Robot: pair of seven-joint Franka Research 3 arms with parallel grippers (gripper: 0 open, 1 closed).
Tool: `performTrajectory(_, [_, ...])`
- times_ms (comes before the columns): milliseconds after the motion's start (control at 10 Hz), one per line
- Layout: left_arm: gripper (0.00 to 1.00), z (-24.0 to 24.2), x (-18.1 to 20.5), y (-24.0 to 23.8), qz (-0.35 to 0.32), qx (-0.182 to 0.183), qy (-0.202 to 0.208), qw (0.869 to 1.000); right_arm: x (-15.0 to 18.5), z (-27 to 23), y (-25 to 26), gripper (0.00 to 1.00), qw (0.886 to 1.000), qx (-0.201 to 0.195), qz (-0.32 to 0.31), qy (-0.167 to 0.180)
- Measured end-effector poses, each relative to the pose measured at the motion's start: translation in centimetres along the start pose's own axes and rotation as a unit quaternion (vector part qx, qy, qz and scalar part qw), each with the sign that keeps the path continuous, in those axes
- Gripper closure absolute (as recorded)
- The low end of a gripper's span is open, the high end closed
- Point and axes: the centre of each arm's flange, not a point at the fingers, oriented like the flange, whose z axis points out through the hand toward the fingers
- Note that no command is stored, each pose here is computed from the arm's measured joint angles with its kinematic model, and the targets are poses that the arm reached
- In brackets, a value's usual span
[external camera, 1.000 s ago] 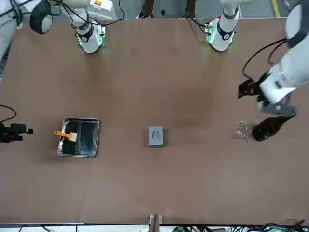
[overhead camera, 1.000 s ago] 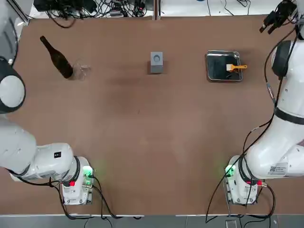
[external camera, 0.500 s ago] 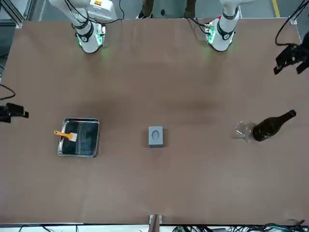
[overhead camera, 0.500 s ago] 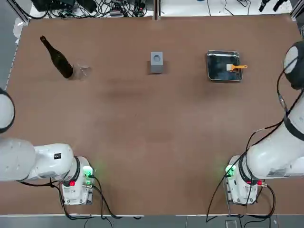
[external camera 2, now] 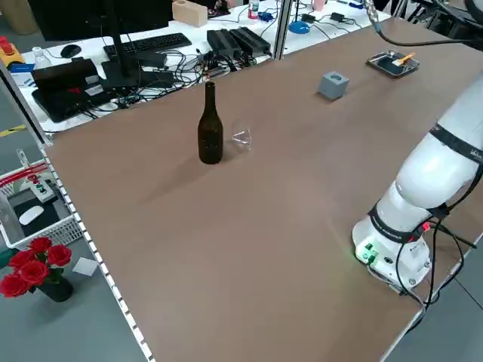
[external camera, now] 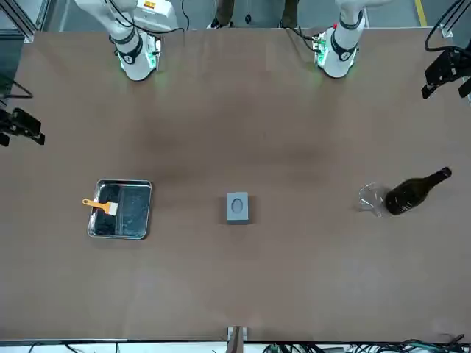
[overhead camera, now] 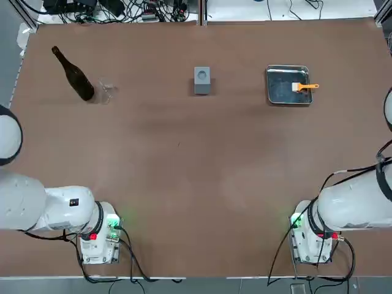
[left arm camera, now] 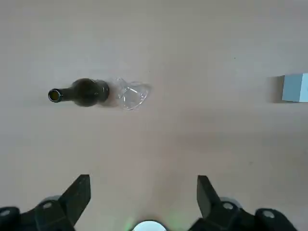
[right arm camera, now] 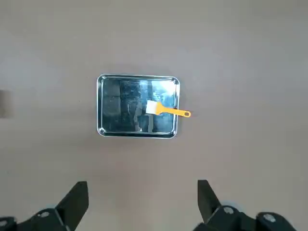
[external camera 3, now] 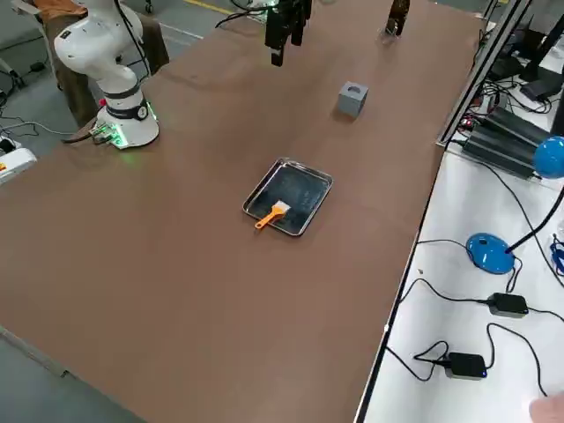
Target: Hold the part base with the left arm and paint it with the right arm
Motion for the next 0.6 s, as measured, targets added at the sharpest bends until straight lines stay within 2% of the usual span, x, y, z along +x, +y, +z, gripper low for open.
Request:
performTrajectory(300, [0.03,0.7,0.7,1.4,0.000,-0.001,-0.006,1.000,-0.6,-1.1,0.4,0.00,0.999,0.000,0.041,0.018])
performTrajectory(600, [0.03,0.5,0.8,1.7,-0.016,-0.001,-0.003,1.000,-1.3,0.9,0.1,0.00,0.998,0.002,0.060,0.003])
